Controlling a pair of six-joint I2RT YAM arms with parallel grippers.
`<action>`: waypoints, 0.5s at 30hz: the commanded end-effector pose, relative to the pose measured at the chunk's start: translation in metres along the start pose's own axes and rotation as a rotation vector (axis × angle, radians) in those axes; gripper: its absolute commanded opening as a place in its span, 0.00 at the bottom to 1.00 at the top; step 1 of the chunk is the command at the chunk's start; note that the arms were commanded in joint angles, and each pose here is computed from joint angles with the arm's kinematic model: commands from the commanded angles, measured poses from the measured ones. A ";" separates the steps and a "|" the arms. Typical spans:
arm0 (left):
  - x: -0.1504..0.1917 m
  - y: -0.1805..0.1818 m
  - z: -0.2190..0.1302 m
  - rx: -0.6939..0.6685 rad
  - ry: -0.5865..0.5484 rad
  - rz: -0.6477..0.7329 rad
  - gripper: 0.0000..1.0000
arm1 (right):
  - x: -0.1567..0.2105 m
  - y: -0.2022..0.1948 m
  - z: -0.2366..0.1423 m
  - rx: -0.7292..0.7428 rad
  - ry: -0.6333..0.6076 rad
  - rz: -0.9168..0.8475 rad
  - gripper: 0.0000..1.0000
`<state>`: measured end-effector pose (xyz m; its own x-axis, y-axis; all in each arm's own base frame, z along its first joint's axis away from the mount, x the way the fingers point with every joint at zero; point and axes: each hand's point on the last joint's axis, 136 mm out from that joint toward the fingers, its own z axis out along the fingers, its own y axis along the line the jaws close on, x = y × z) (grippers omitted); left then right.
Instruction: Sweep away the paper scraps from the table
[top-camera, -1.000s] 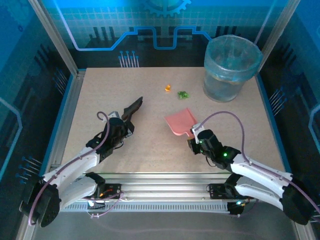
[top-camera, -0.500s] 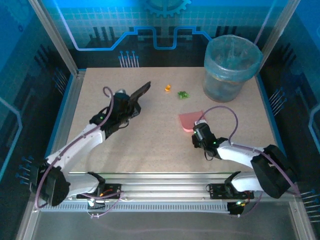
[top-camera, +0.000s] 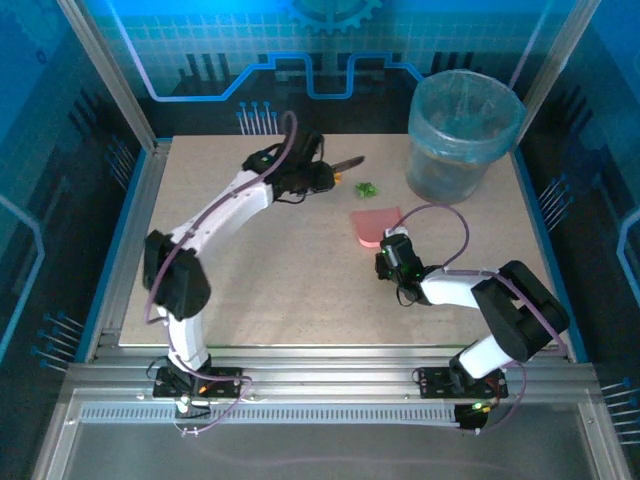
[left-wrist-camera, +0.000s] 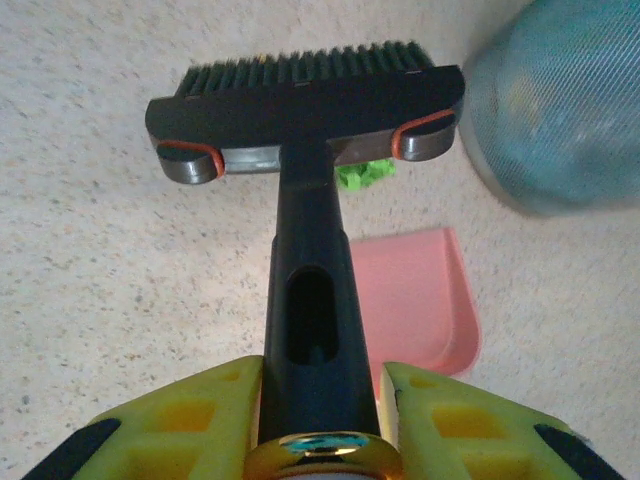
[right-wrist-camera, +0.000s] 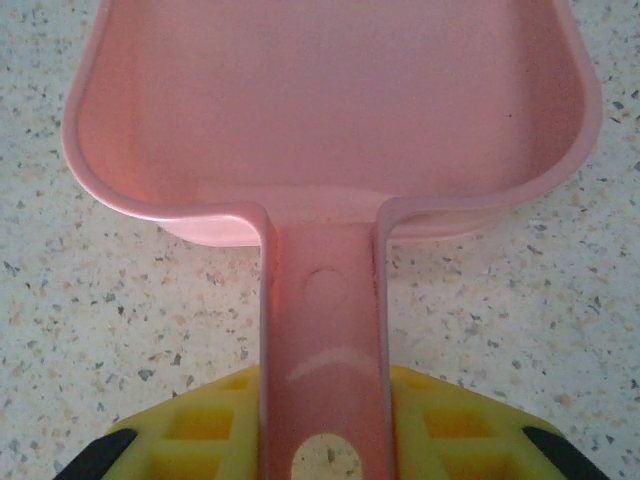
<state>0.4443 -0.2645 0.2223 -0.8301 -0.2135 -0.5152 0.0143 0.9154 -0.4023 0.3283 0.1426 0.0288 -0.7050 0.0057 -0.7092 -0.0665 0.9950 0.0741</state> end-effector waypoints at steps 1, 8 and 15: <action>0.011 -0.011 0.001 -0.022 0.096 0.084 0.00 | 0.002 -0.006 0.002 0.007 -0.011 0.047 0.00; 0.001 -0.032 0.029 -0.041 0.121 0.159 0.00 | 0.002 -0.002 0.003 -0.012 -0.002 0.049 0.00; -0.004 -0.044 0.053 -0.022 0.115 0.189 0.00 | 0.002 -0.002 0.004 -0.010 0.001 0.047 0.00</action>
<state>0.4778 -0.3175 0.2016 -0.8726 -0.0351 -0.4871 0.1319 0.9434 -0.3044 0.3295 0.1435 0.0297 -0.6993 0.0279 -0.7143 -0.0585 0.9936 0.0962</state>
